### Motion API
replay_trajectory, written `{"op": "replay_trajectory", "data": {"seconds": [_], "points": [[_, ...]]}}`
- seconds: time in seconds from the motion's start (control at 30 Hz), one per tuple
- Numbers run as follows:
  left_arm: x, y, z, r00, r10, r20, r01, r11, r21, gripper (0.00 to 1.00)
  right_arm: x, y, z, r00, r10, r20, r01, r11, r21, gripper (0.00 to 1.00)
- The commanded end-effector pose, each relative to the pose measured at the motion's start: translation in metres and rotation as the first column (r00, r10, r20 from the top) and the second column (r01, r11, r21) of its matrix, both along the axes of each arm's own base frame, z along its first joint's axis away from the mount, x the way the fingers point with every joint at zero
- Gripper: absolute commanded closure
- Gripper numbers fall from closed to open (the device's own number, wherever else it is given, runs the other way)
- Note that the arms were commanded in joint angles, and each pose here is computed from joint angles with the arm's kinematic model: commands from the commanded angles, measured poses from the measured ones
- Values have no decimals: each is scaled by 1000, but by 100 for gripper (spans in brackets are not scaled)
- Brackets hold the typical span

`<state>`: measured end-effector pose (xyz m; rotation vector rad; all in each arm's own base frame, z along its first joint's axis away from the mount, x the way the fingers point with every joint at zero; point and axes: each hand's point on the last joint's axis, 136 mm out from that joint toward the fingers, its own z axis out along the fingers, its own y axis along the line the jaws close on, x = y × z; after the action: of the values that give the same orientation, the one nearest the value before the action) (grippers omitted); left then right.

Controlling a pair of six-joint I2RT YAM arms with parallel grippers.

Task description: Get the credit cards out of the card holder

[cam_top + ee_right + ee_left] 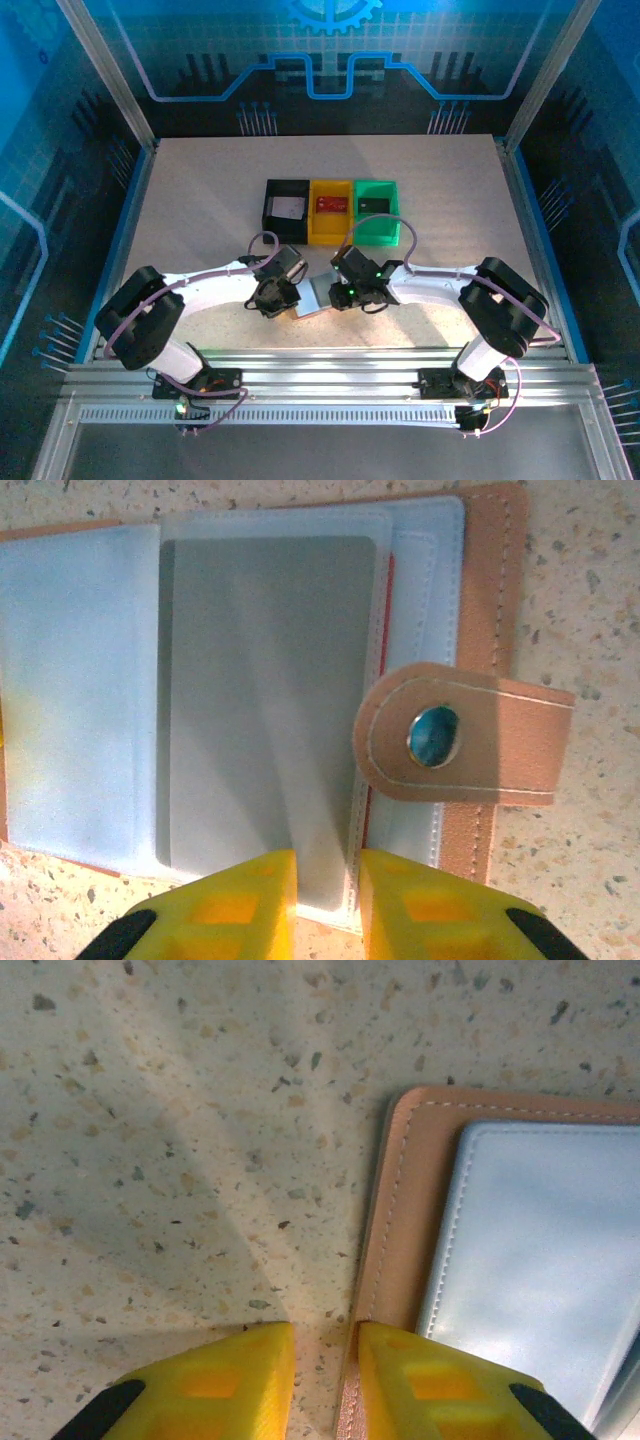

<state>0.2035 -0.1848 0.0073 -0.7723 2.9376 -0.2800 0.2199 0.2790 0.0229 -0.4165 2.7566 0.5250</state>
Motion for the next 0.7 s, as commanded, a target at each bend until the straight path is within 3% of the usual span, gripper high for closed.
{"op": "replay_trajectory", "data": {"seconds": [0.0,0.33,0.67], "points": [[-10,-16,-26,998,-35,-47,33,998,-47,76,-1,11,5,1000,30,2,-30,999,21,77],[-11,-16,-27,998,-35,-47,33,998,-47,76,-2,32,30,998,62,27,-66,985,161,77],[-11,-16,-26,998,-38,-46,36,998,-48,76,-5,43,41,996,85,19,-88,970,227,79]]}}
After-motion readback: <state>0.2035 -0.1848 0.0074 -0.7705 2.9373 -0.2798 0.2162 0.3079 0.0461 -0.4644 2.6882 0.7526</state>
